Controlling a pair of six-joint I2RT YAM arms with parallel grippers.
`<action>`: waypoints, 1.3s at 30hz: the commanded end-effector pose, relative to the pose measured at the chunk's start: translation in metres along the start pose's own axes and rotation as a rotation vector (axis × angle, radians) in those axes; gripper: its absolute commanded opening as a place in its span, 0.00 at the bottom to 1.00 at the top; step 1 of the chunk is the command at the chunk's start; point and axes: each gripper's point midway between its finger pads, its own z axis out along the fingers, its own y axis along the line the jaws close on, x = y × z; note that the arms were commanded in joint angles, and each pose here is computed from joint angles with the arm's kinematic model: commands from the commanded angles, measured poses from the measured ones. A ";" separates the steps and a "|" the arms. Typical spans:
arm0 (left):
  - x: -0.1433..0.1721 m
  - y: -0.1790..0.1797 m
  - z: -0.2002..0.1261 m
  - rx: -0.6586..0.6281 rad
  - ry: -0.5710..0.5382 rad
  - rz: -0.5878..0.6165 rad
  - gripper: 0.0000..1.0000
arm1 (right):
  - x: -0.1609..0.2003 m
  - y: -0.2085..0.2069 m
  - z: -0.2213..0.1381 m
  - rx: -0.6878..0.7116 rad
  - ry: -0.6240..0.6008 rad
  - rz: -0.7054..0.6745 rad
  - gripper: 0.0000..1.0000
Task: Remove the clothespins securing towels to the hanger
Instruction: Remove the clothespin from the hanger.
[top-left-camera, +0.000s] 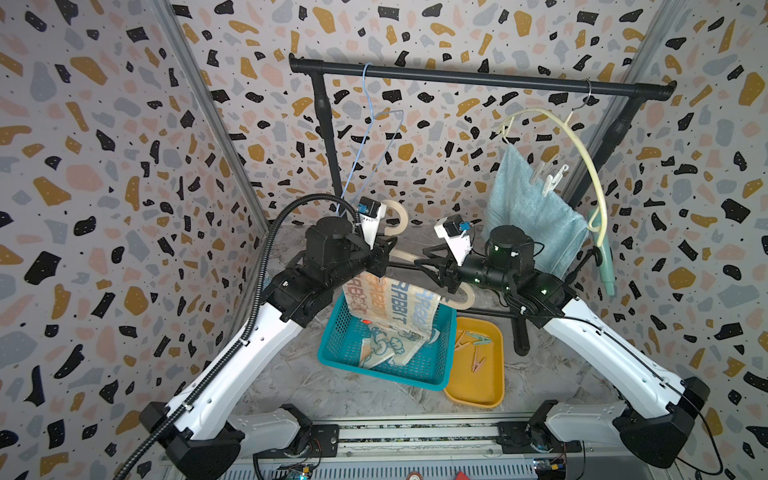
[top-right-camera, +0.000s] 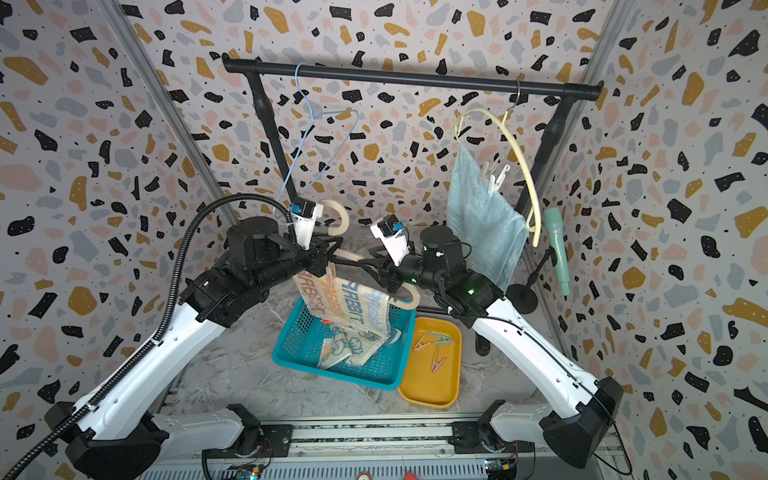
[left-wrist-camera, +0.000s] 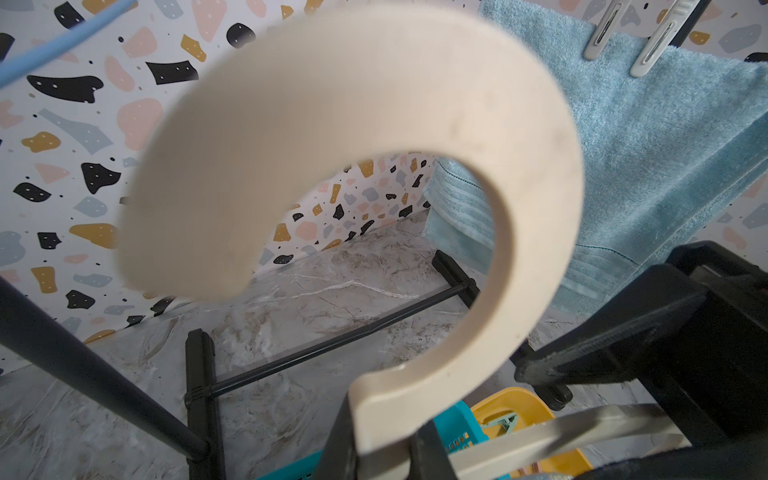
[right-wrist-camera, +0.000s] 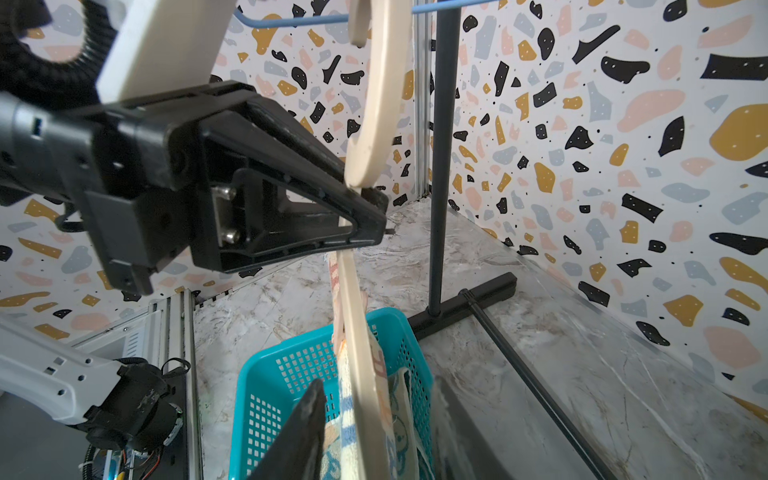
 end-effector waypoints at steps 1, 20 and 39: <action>-0.043 -0.010 -0.016 0.042 -0.161 -0.001 0.00 | -0.002 0.004 -0.001 -0.020 0.021 -0.008 0.42; -0.044 -0.012 -0.021 0.053 -0.204 0.037 0.00 | 0.021 0.008 0.014 -0.088 0.148 -0.003 0.34; -0.042 -0.014 -0.031 0.066 -0.215 0.023 0.62 | 0.020 0.009 0.012 -0.137 0.137 0.037 0.00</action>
